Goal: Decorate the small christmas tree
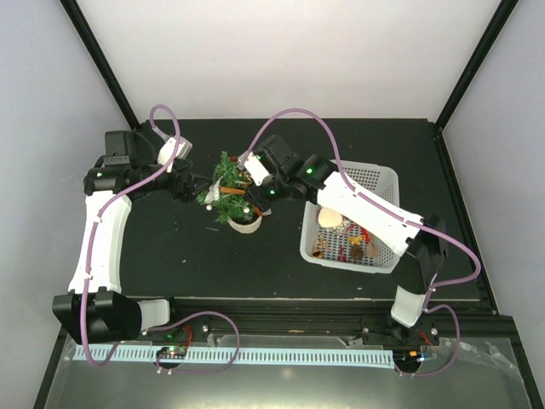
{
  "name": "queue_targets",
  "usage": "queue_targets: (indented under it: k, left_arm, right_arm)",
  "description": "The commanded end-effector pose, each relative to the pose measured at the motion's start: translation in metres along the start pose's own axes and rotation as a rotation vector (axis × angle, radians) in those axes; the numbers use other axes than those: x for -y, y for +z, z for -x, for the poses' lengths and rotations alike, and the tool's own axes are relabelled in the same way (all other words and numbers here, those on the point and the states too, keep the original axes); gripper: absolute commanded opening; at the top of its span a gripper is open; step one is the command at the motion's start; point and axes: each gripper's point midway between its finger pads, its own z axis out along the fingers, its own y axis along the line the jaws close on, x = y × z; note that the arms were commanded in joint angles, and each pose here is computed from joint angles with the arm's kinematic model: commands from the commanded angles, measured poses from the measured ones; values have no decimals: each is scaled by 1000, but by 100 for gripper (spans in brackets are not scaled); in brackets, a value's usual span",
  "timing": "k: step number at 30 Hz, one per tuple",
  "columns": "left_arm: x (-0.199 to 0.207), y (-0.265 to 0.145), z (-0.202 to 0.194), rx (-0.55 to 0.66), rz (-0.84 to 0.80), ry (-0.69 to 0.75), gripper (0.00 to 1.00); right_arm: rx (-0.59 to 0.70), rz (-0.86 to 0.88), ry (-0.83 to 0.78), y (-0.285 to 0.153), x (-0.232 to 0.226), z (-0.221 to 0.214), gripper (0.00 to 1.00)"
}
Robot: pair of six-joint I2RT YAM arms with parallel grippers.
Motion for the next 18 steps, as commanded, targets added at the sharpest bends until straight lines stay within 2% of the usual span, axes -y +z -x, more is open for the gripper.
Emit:
queue_targets:
  k: [1,18]
  left_arm:
    - [4,-4,6,29,-5,12,99]
    - [3,-7,6,28,9,14,99]
  right_arm:
    - [20,-16,5,-10,3,3,31]
    - [85,-49,19,-33,5,7,35]
